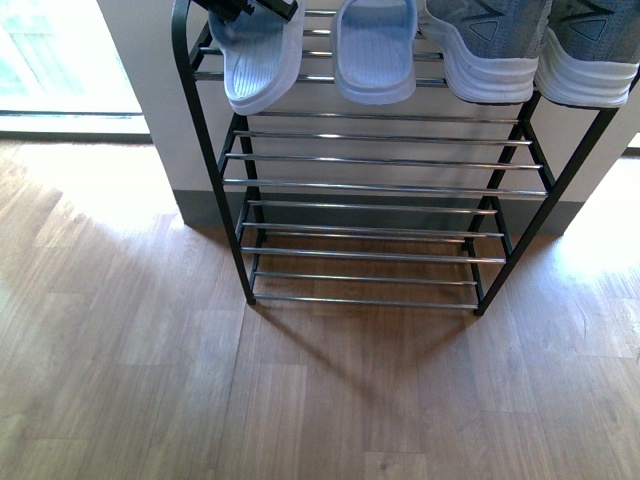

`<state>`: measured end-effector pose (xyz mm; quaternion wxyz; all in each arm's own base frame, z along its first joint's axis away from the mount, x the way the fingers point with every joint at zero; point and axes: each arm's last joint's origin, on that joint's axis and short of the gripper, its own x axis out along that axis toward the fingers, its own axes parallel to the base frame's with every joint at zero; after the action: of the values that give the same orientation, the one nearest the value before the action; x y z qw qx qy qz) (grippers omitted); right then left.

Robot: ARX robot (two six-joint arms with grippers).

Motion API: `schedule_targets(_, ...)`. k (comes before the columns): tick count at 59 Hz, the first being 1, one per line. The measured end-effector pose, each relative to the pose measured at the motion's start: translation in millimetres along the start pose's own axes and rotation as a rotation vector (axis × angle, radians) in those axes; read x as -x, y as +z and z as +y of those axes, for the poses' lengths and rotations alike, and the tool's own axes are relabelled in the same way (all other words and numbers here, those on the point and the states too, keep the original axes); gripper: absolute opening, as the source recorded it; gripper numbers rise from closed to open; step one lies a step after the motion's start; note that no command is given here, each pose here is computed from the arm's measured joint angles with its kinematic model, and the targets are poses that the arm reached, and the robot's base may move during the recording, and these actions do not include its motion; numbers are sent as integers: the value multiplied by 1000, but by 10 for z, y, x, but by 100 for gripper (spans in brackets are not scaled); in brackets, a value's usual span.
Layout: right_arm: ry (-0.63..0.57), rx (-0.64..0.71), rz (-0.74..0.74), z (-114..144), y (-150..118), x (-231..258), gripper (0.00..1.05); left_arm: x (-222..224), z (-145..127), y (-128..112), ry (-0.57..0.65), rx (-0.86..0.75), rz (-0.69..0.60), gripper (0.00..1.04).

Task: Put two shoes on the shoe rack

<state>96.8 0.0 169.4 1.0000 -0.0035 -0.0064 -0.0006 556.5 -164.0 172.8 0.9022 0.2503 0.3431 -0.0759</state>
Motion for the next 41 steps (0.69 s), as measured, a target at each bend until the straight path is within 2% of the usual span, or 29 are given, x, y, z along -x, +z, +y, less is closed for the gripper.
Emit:
schedule_targets(2, 0, 0, 0, 0, 0, 0, 96, 1, -6, 18, -1, 1, -9, 3)
schedule_targets(14, 0, 0, 0, 0, 0, 0, 96, 56, -64, 100, -52, 11, -53, 33)
schedule_targets(23, 0, 0, 0, 0, 0, 0, 96, 348, -20, 123, -116, 93, -98, 69)
schedule_targets(32, 0, 0, 0, 0, 0, 0, 96, 917, 267, 163, -41, 199, -215, 95)
schedule_targets(35, 0, 0, 0, 0, 0, 0, 96, 1090, 365, 143, -5, 237, -254, 97)
schedule_targets(37, 0, 0, 0, 0, 0, 0, 96, 1285, 477, 91, 34, 297, -308, 94)
schedule_targets(41, 0, 0, 0, 0, 0, 0, 96, 1528, 635, -55, 129, 427, -550, 80)
